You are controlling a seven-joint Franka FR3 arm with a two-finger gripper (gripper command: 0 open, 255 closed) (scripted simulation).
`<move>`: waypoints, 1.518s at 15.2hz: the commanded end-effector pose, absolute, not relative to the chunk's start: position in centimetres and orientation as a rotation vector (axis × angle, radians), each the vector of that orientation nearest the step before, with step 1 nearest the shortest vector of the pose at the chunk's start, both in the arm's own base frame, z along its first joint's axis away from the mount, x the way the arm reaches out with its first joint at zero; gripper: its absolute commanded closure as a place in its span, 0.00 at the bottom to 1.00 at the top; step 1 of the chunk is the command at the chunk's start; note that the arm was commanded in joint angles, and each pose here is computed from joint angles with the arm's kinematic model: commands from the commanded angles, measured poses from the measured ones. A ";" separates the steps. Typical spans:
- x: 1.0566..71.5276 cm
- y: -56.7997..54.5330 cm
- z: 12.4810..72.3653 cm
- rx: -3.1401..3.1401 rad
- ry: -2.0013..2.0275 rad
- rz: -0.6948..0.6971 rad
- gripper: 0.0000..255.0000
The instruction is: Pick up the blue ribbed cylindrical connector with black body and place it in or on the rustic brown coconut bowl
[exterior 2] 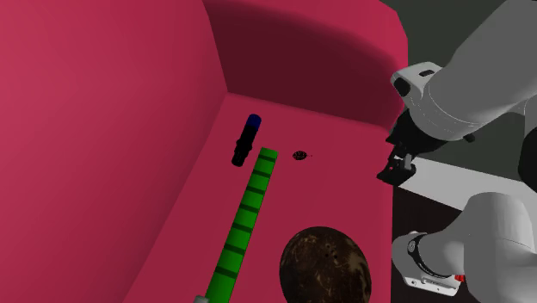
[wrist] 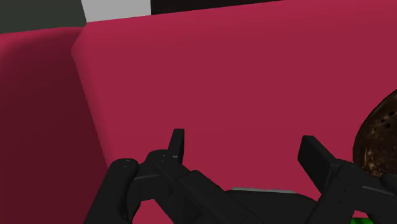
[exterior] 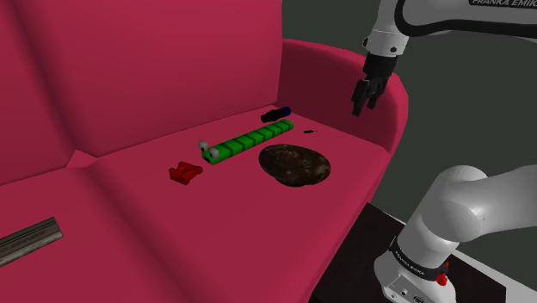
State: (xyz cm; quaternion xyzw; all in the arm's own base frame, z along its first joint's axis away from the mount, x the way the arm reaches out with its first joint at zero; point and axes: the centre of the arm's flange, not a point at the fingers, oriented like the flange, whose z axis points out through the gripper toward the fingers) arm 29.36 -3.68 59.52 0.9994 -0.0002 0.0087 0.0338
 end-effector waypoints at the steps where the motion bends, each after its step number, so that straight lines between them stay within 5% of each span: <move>1: 29.4 -3.7 59.5 3.074 -0.001 0.027 0.00; 23: 55.9 -0.5 51.9 2.765 -1.555 -0.002 0.00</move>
